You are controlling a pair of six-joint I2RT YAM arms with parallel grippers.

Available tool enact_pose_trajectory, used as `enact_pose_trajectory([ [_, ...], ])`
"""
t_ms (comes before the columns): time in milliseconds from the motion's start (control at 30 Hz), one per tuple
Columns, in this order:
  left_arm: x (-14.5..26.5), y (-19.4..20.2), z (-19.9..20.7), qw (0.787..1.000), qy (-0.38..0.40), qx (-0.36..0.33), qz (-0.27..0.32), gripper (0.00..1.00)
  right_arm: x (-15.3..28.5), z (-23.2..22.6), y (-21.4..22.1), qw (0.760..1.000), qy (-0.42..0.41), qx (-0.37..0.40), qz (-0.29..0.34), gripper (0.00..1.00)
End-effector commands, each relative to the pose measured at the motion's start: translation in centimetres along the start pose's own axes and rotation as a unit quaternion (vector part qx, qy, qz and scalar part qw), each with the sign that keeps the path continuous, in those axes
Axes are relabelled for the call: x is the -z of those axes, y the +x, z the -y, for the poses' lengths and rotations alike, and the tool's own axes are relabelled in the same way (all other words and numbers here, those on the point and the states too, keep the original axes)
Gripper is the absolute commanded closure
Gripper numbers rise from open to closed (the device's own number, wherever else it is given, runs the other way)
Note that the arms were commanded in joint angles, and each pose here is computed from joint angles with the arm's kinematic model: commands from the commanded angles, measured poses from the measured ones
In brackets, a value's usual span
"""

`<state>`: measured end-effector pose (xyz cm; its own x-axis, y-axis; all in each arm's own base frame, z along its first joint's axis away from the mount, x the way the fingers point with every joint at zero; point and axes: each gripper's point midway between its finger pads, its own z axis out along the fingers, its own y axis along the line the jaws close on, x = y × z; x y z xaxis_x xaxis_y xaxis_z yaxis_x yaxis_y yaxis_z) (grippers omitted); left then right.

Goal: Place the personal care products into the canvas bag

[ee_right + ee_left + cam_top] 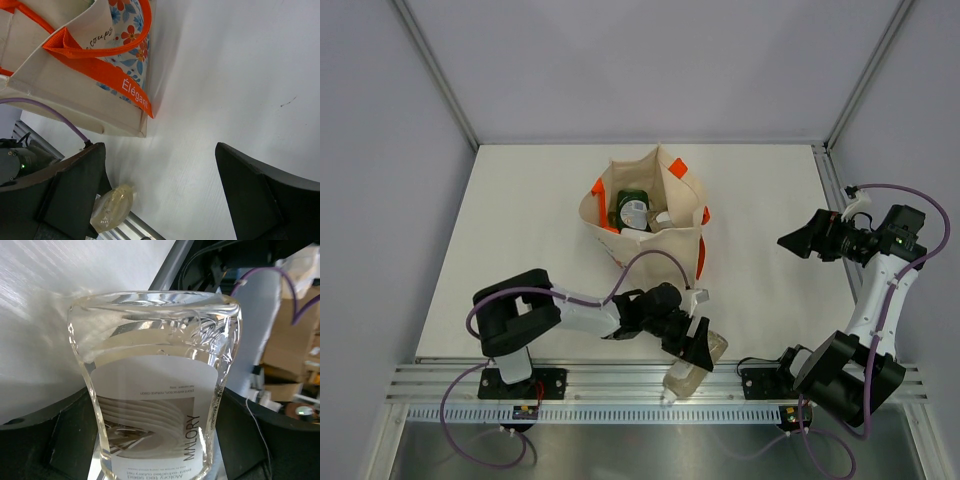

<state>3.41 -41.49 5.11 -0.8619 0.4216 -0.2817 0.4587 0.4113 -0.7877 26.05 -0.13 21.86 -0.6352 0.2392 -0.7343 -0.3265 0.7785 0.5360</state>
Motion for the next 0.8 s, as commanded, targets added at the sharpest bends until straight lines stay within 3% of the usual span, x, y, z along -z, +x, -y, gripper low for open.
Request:
enact_pose_trajectory([
  [0,2.8,-3.9,8.5,0.982,0.175,-0.027,0.060,1.00,0.4,-0.7,-0.9,1.000,-0.006,0.022,0.016,0.01],
  [300,5.5,-6.0,12.2,0.960,0.263,-0.003,0.096,1.00,0.4,-0.6,-1.0,1.000,-0.005,0.022,0.016,0.01],
  [533,5.9,-8.4,12.6,0.942,0.298,0.083,0.128,1.00,0.5,-0.7,-1.0,1.000,-0.005,0.023,0.017,0.00],
  [767,8.5,-12.0,17.3,0.924,0.332,0.069,0.177,1.00,0.4,-0.7,-1.0,1.000,-0.006,0.022,0.016,0.01],
])
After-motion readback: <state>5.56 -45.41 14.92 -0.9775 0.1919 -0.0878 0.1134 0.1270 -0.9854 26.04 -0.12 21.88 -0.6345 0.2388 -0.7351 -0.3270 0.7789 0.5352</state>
